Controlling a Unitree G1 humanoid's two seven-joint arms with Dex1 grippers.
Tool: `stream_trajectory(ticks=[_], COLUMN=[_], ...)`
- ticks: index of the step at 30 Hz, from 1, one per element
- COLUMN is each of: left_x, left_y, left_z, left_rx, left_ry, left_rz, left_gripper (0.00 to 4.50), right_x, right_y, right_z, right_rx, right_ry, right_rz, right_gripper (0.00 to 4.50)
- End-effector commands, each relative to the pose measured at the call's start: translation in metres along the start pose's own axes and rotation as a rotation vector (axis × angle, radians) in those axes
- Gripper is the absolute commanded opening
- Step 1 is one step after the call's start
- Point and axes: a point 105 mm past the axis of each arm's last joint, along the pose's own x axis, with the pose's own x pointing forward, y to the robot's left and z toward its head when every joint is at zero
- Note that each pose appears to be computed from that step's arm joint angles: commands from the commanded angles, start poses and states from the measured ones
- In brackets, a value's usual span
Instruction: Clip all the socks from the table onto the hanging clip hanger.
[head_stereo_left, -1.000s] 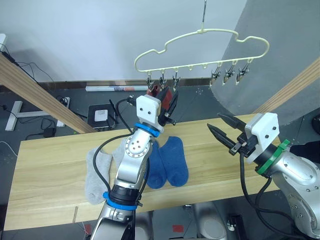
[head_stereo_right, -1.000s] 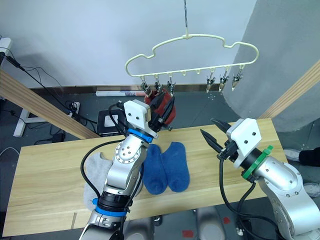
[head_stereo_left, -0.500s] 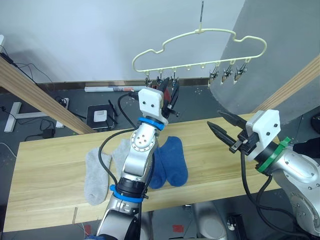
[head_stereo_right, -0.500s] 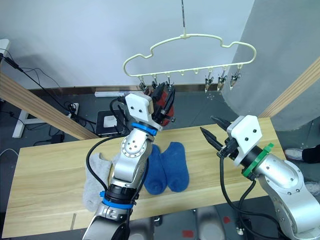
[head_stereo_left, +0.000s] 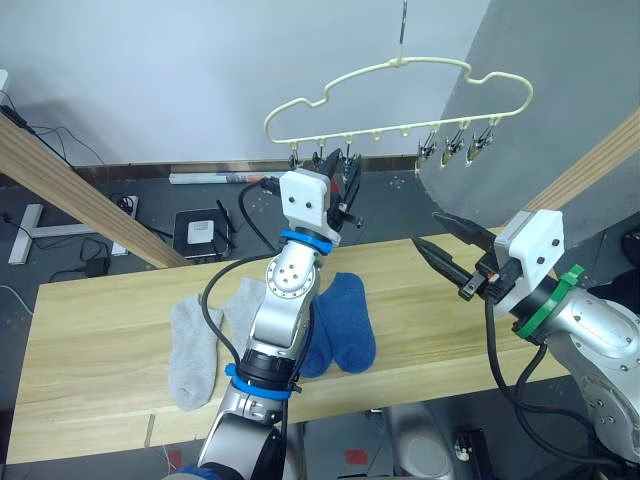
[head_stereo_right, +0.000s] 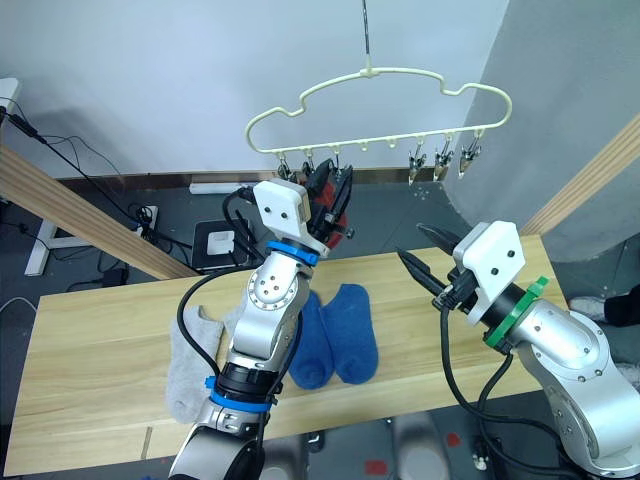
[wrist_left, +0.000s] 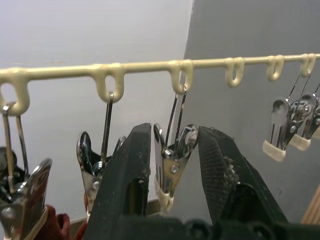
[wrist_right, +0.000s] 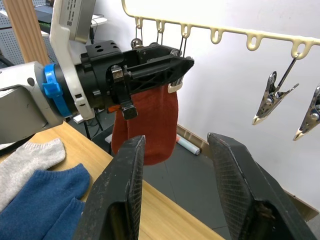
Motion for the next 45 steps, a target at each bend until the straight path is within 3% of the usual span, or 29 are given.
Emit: stream_trajectory(ticks=[1,13,18,39,45], left_x=[0.0029,0.0051,0.0049,0.0016,0.0027], left_y=[-0.0017,-0.0038,-0.003,-0.0046,-0.0012], left_z=[0.0112,0.011,0.0109,0.0144,0.0128], left_rx=[-0.001,-0.009,-0.008,-0.061,-0.028], left_ry=[-0.044,-0.042,-0.041,-0.031,-0.006], left_rz=[0.006,0.003,0.003,-0.101,-0.05], left_gripper=[1.56,1.56,0.72,0.72,2.55], right_x=[-0.0031,-0.0041,-0.0045,-0.0037,-0.0036], right_y=[0.0026,0.0036,0.0044,0.0074,0.0074], right_z=[0.0095,0.0076,0.0071,0.0072,0.0069], right_rx=[-0.024,-0.02,-0.016,-0.008,-0.008], right_ry=[-0.038,-0.03,-0.03,-0.039,-0.038], right_rz=[0.007,0.003,0.003,0.008,0.011], right_gripper=[2.08,2.08,2.08,2.08,2.08])
